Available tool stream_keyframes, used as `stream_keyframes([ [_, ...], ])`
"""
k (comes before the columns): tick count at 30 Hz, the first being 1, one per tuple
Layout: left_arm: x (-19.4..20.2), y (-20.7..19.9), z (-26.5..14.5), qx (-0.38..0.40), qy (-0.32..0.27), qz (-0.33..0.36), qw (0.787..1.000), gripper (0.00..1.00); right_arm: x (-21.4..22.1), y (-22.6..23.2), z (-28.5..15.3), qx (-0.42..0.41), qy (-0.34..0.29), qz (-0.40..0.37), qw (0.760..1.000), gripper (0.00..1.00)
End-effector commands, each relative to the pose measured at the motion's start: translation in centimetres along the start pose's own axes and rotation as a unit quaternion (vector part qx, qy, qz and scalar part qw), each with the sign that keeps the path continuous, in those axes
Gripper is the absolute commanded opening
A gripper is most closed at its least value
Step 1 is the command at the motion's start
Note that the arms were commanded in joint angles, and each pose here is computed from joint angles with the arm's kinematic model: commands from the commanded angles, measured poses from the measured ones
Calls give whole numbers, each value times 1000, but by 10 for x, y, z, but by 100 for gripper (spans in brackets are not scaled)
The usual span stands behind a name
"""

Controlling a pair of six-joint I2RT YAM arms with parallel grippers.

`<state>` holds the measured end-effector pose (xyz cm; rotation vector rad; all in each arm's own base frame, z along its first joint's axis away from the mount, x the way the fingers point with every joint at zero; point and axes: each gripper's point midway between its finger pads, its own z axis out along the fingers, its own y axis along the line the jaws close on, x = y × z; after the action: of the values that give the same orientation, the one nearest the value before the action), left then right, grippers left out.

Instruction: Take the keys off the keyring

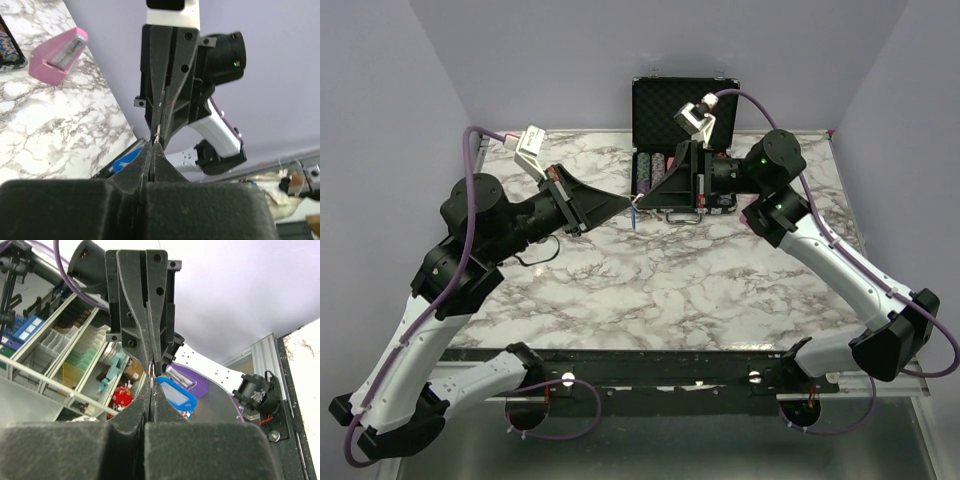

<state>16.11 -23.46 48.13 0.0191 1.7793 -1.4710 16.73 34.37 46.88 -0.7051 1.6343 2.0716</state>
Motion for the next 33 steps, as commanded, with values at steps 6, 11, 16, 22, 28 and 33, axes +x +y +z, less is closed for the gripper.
stream_keyframes([
  [6,-43,-9,-3,8,-149,-62,987,0,-12,-4,-3,28,-52,-11,998,1],
  [11,-58,-10,-5,-2,-197,-80,977,0,-11,-7,-2,25,-59,-6,998,1],
  [16,-63,-19,5,1,-199,-73,977,0,-13,-6,-2,26,-66,-7,997,1],
  [22,-62,-20,9,-1,-192,-58,980,0,-11,-7,-4,33,-66,-12,997,1],
  [28,-62,-17,8,-17,-187,-33,982,0,-6,-13,-6,50,-61,-15,997,1],
  [33,-65,-11,0,-45,-191,-10,981,0,-4,-19,-8,72,-58,-21,996,1],
])
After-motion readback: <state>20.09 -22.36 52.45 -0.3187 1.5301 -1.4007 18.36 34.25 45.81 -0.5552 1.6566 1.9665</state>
